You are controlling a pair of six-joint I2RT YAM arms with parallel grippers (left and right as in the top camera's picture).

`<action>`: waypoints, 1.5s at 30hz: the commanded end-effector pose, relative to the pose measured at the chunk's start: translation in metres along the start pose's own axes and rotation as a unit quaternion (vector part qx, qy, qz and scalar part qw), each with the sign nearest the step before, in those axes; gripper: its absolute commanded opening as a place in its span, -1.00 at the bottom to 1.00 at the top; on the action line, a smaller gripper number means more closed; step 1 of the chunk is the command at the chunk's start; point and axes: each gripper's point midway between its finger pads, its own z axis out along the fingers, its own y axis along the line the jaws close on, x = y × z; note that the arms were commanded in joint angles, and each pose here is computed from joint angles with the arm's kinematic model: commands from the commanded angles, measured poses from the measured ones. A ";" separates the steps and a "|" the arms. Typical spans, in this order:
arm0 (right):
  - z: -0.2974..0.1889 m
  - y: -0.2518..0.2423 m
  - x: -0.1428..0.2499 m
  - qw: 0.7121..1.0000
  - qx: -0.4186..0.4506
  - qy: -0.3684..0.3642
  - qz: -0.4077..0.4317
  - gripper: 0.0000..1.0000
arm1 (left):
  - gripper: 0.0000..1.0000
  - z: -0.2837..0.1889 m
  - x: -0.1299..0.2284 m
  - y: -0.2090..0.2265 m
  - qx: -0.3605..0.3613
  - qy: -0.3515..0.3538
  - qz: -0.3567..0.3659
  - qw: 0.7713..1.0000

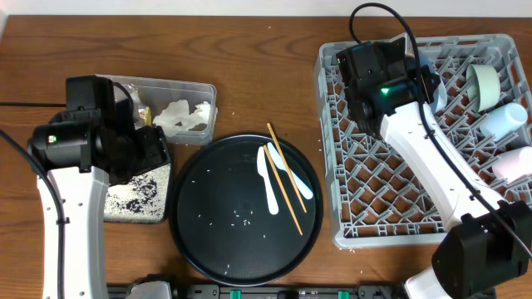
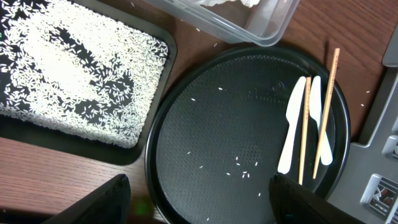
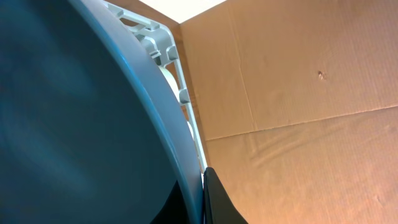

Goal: Sort waste into correct bins and load items into the dishwasher rack
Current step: 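Stand the blue plate upright in the rack's back left, open right gripper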

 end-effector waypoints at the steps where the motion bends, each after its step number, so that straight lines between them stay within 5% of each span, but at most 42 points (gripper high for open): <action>1: 0.001 0.032 0.004 0.998 -0.060 0.007 -0.019 -0.98 | 0.45 -0.003 -0.003 0.002 -0.005 -0.006 -0.006 1.000; 15: -0.039 0.107 0.021 0.960 -0.274 0.046 0.019 -0.72 | 0.45 -0.003 -0.003 0.002 -0.006 -0.006 -0.006 1.000; 28: -0.060 0.130 0.042 0.928 -0.361 0.086 -0.011 0.21 | 0.46 -0.003 -0.003 0.002 -0.006 -0.006 -0.006 1.000; 45: -0.073 0.116 0.048 0.918 -0.381 0.102 0.025 0.82 | 0.45 -0.003 -0.003 0.002 -0.006 -0.006 -0.006 1.000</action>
